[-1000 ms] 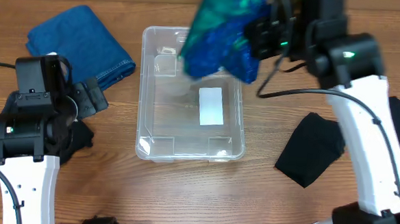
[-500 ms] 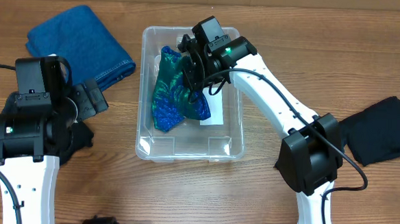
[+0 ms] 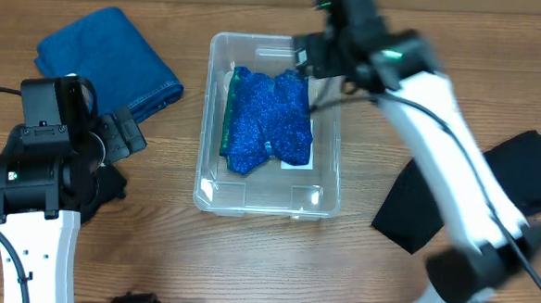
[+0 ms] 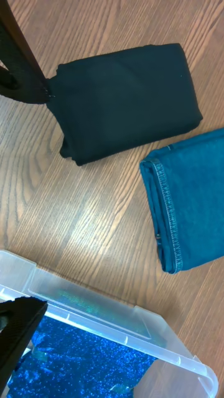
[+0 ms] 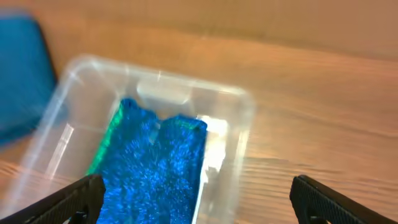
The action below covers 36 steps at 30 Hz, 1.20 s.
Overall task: Pack container
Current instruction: 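Carry the sparkly fabric into the bin's back half and release, then move the right gripper to the black cloth and grasp it, then place the black cloth in the bin's front half and release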
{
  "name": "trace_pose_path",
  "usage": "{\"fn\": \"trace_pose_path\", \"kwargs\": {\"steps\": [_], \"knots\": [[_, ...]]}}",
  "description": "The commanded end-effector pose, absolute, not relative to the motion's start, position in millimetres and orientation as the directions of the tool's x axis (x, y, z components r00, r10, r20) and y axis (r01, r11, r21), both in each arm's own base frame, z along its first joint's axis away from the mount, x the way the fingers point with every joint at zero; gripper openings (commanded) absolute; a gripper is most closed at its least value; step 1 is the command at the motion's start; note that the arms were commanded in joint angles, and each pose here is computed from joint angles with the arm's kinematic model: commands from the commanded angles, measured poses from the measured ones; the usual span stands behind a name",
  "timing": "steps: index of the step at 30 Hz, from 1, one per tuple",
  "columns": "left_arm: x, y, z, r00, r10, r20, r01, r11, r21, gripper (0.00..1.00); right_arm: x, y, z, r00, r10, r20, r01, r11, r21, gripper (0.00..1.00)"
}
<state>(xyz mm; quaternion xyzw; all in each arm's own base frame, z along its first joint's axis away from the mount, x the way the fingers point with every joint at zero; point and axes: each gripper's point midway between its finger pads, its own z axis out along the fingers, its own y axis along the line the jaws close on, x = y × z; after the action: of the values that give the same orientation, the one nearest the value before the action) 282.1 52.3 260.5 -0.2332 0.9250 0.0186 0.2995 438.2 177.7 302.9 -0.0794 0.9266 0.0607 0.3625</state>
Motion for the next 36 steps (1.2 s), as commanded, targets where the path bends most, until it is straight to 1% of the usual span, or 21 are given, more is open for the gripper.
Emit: {"fn": "trace_pose_path", "kwargs": {"steps": [1, 2, 5, 7, 10, 11, 13, 14, 15, 19, 22, 25, 27, 29, 30, 31, 32, 33, 36], "knots": [[284, 53, 269, -0.689, -0.439, -0.577, -0.455, 0.882, -0.127, 1.00, 404, 62, 355, -0.688, 0.227, -0.689, 0.171, 0.974, 0.151, 1.00], [284, 53, 269, -0.689, -0.439, -0.577, -0.455, 0.882, -0.127, 1.00, 386, 27, 347, -0.713, 0.307, -0.630, 0.270, 0.950, 0.158, 1.00], [285, 53, 269, -0.689, -0.439, -0.577, -0.455, 0.882, -0.127, 1.00, 336, -35, 323, -0.742, 0.467, -0.481, 0.458, 0.877, 0.145, 1.00], [285, 53, 269, -0.689, -0.439, -0.577, -0.455, 0.882, -0.127, 1.00, 313, -50, 319, -0.737, 0.487, -0.468, 0.478, 0.866, 0.149, 1.00], [285, 53, 269, -0.689, -0.439, -0.577, -0.455, 0.882, -0.127, 1.00, 275, -64, 308, -0.679, 0.550, -0.486, 0.535, 0.824, 0.184, 1.00], [285, 53, 269, -0.689, -0.439, -0.577, -0.455, 0.882, -0.127, 1.00, 267, -66, 297, -0.665, 0.572, -0.480, 0.547, 0.811, 0.209, 1.00], [285, 53, 270, -0.688, -0.439, -0.578, -0.454, 0.882, -0.128, 1.00, 253, -76, 253, -0.643, 0.637, -0.426, 0.602, 0.764, 0.233, 1.00], [285, 53, 270, -0.688, -0.439, -0.578, -0.454, 0.882, -0.128, 1.00, 248, -78, 217, -0.652, 0.670, -0.354, 0.625, 0.740, 0.248, 1.00], [285, 53, 270, -0.688, -0.439, -0.578, -0.454, 0.882, -0.128, 1.00, 246, -77, 198, -0.658, 0.687, -0.310, 0.638, 0.726, 0.256, 1.00], [285, 53, 269, -0.689, -0.439, -0.577, -0.454, 0.882, -0.128, 1.00, 237, -69, 89, -0.675, 0.733, -0.083, 0.688, 0.666, 0.290, 1.00], [285, 53, 269, -0.689, -0.439, -0.577, -0.455, 0.882, -0.127, 1.00, 236, -70, 47, -0.668, 0.744, -0.004, 0.714, 0.643, 0.275, 1.00], [285, 53, 269, -0.689, -0.439, -0.577, -0.454, 0.882, -0.128, 1.00, 247, -72, 16, -0.671, 0.739, 0.050, 0.721, 0.636, 0.274, 1.00], [285, 53, 269, -0.689, -0.439, -0.577, -0.454, 0.882, -0.128, 1.00, 251, -72, 3, -0.671, 0.738, 0.072, 0.724, 0.632, 0.277, 1.00], [285, 53, 269, -0.689, -0.439, -0.577, -0.454, 0.882, -0.128, 1.00, 254, -61, -9, -0.699, 0.705, 0.119, 0.699, 0.638, 0.324, 1.00], [285, 53, 269, -0.689, -0.439, -0.577, -0.454, 0.882, -0.128, 1.00, 254, -55, -12, -0.713, 0.686, 0.143, 0.685, 0.640, 0.348, 0.91], [284, 53, 269, -0.689, -0.439, -0.577, -0.454, 0.882, -0.128, 1.00, 251, -53, -15, -0.710, 0.685, 0.165, 0.692, 0.634, 0.344, 0.68], [284, 53, 269, -0.689, -0.439, -0.576, -0.455, 0.881, -0.128, 1.00, 249, -52, -15, -0.708, 0.684, 0.174, 0.695, 0.633, 0.340, 0.24], [284, 53, 269, -0.689, -0.439, -0.577, -0.455, 0.881, -0.128, 1.00, 249, -52, -15, -0.707, 0.684, 0.178, 0.697, 0.631, 0.340, 0.04], [284, 53, 269, -0.691, -0.439, -0.574, -0.455, 0.882, -0.126, 1.00, 252, -49, -12, -0.709, 0.682, 0.180, 0.692, 0.624, 0.364, 0.04]]}}
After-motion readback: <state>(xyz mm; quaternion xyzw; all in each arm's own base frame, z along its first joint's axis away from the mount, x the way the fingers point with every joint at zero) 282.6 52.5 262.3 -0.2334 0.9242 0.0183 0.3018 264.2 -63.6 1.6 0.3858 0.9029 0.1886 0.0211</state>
